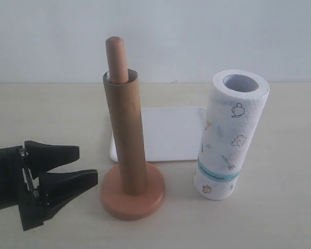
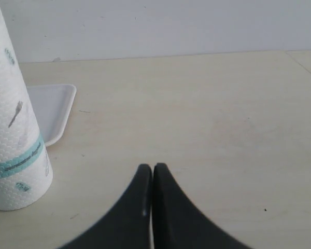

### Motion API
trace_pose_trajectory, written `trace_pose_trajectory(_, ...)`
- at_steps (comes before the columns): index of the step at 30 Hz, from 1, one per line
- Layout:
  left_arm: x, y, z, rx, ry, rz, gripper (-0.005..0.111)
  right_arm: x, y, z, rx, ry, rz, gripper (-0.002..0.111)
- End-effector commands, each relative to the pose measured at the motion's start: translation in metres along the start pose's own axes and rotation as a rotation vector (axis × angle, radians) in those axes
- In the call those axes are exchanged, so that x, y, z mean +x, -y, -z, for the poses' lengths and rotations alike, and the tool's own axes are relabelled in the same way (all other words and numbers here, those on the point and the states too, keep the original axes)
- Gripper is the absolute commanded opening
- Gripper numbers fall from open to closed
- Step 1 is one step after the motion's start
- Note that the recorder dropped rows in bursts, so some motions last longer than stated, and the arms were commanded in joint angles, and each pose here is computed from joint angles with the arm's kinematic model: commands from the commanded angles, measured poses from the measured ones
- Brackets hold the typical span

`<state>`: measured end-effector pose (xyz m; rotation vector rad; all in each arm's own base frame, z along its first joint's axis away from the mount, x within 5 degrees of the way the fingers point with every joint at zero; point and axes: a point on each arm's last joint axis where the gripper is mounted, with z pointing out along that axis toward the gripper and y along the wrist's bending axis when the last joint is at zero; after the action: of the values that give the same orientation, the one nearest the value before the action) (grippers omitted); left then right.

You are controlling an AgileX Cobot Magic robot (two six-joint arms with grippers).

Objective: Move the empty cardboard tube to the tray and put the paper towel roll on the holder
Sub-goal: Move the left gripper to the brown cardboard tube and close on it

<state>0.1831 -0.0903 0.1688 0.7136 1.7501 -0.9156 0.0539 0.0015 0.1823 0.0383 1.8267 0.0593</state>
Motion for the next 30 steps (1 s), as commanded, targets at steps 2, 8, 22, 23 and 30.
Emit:
trace_pose_trajectory(2,-0.004,-0.002,-0.023,-0.038,0.101,-0.137,0.076,-0.001,0.000,0.000,-0.001,0.014,0.007,0.000)
trace_pose_trajectory(8,-0.036,-0.016,-0.036,-0.062,0.225,-0.185,0.076,-0.001,0.000,0.000,-0.001,0.014,0.007,0.000)
trace_pose_trajectory(22,-0.042,-0.015,-0.064,0.064,0.112,-0.142,0.076,-0.001,0.000,0.000,-0.001,0.014,0.007,0.000)
trace_pose_trajectory(23,-0.039,-0.012,-0.068,0.076,0.100,-0.149,0.076,-0.001,0.000,0.000,-0.001,0.014,0.007,0.000)
trace_pose_trajectory(30,-0.031,-0.012,-0.087,0.021,0.123,-0.135,0.076,-0.001,0.000,0.000,-0.001,0.014,0.007,0.000)
